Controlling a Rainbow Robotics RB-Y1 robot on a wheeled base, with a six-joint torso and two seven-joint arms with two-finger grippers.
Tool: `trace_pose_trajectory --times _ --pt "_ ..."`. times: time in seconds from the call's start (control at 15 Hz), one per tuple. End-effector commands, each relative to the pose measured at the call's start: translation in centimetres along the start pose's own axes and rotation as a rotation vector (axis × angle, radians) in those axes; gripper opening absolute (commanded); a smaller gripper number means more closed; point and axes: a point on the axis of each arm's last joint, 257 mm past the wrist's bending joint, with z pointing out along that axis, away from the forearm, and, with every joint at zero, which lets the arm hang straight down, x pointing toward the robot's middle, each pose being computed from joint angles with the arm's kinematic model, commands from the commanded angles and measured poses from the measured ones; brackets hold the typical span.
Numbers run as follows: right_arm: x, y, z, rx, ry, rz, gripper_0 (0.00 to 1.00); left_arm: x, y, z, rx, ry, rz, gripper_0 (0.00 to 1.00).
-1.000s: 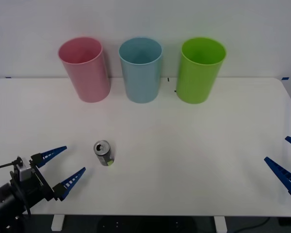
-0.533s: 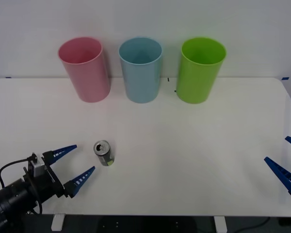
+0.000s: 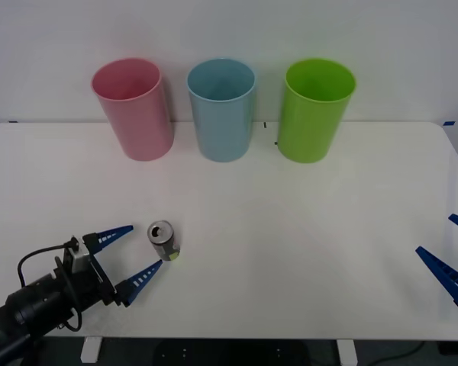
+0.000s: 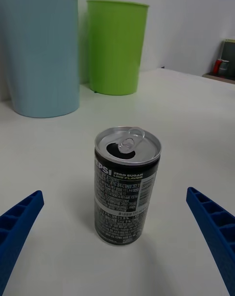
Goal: Grasp the object on the table and drop it into the matching bin: aluminum can to the light blue bin, PET bottle to the pink bin.
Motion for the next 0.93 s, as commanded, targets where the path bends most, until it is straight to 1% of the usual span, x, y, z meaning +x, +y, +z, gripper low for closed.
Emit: trace_pose_trajectory --times 0.07,0.13,0.47,0.87,0.93 --pt "0.0 0.0 0.0 0.0 0.0 0.0 1.0 0.8 0.0 0.9 0.004 0.009 0.024 1.0" --pt "0.0 0.0 0.0 0.0 0.0 0.0 1.0 1.1 0.2 1.4 0.001 0.008 0.03 1.0" --pt "0.0 0.0 0.0 0.0 0.0 0.0 1.0 1.6 -0.6 3.2 0.021 0.014 0.034 1.0" --pt "0.0 0.0 0.0 0.0 0.0 0.0 1.0 1.5 -1.9 6.0 0.014 -0.003 0.021 1.0" --pt "0.0 0.0 0.0 0.0 0.0 0.0 1.0 1.5 -1.9 6.4 0.013 0.0 0.029 1.0"
